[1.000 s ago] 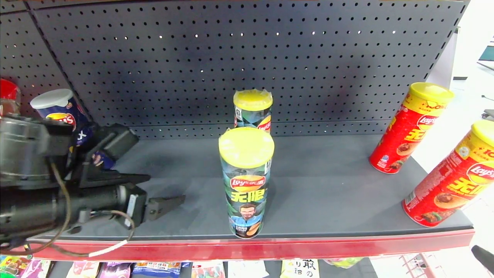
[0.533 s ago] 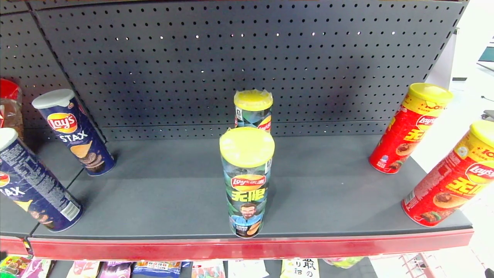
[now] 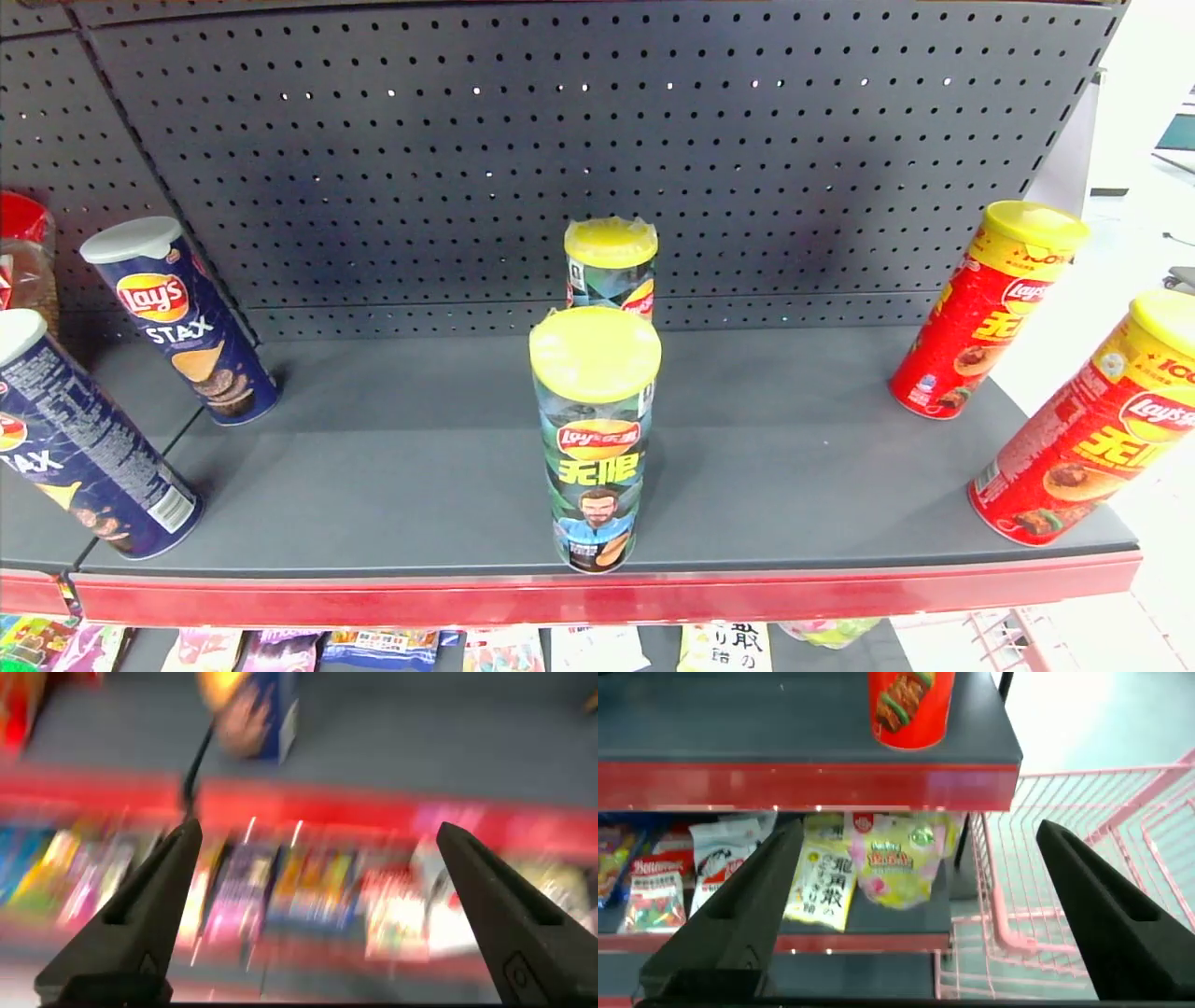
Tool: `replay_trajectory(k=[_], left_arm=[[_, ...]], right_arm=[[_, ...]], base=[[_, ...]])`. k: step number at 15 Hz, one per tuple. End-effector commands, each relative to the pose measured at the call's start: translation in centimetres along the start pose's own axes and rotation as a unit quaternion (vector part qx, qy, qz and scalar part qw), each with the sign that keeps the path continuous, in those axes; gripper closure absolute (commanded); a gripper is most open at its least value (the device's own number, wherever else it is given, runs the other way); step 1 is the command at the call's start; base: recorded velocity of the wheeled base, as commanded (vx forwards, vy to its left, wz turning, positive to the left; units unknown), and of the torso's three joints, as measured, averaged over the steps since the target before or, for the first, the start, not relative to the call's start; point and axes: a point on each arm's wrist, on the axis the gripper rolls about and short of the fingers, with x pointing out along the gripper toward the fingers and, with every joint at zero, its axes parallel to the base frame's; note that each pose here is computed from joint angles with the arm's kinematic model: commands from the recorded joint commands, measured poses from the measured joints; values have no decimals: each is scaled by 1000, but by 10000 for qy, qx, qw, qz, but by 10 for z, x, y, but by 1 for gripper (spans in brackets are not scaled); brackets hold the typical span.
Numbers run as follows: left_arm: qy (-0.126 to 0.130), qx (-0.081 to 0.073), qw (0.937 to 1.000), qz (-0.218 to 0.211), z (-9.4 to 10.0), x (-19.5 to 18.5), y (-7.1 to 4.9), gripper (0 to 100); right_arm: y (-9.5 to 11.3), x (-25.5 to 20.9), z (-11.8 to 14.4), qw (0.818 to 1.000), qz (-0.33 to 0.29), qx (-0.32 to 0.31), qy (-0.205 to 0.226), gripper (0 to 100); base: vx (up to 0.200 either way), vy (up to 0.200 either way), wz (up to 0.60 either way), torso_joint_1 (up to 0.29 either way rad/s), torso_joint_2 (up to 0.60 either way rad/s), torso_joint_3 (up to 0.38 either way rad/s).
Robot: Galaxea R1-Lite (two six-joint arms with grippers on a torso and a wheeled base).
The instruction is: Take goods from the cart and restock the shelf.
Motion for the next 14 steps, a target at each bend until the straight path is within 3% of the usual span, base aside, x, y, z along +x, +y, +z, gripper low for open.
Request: replay_trajectory(k=[1, 3, 4, 5, 7, 8, 9, 10, 11, 12, 13, 14], left_arm=[[-74, -13, 9996, -276, -23, 7, 0, 0], [-95, -11, 9995, 315, -23, 7, 2, 0], [-144, -116, 9949, 993, -24, 8, 5, 0], [-203, -179, 9949, 967, -23, 8, 5, 0], [-260, -172, 9994, 143, -24, 9, 2, 0], [-246, -195, 9994, 151, -24, 9, 2, 0], [-173, -195, 9984, 508, -24, 10, 2, 0], [-175, -243, 9915, 1264, -23, 11, 3, 0], [-242, -262, 9907, 1313, -23, 10, 2, 0], [-355, -144, 9979, 523, -23, 9, -2, 0], [-461, -41, 9989, -108, -20, 9, -5, 0], [-392, -22, 9987, -311, -21, 9, -6, 0]], right_arm=[[0, 5, -9, 9994, -11, 77, -348, 0], [0, 7, -13, 9992, -74, 256, -302, 0], [0, 7, -14, 9996, -30, 147, -233, 0], [0, 7, -14, 9997, 0, 100, -233, 0], [1, 7, -14, 9995, 154, 127, -235, 0], [1, 7, -14, 9995, 153, 112, -243, 0], [1, 7, -14, 9996, 145, 104, -236, 0], [1, 7, -14, 9996, 138, 120, -235, 0], [1, 7, -14, 9996, 130, 120, -235, 0], [1, 7, -14, 9996, 115, 113, -235, 0], [1, 7, -14, 9996, 115, 121, -235, 0], [1, 7, -14, 9996, 115, 113, -235, 0]], base=[[0, 0, 0, 0, 0, 0], [0, 0, 0, 0, 0, 0], [0, 0, 0, 0, 0, 0], [0, 0, 0, 0, 0, 0], [0, 0, 0, 0, 0, 0], [0, 0, 0, 0, 0, 0], [0, 0, 0, 0, 0, 0], [0, 0, 0, 0, 0, 0], [0, 0, 0, 0, 0, 0], [0, 0, 0, 0, 0, 0], [0, 0, 0, 0, 0, 0], [0, 0, 0, 0, 0, 0]])
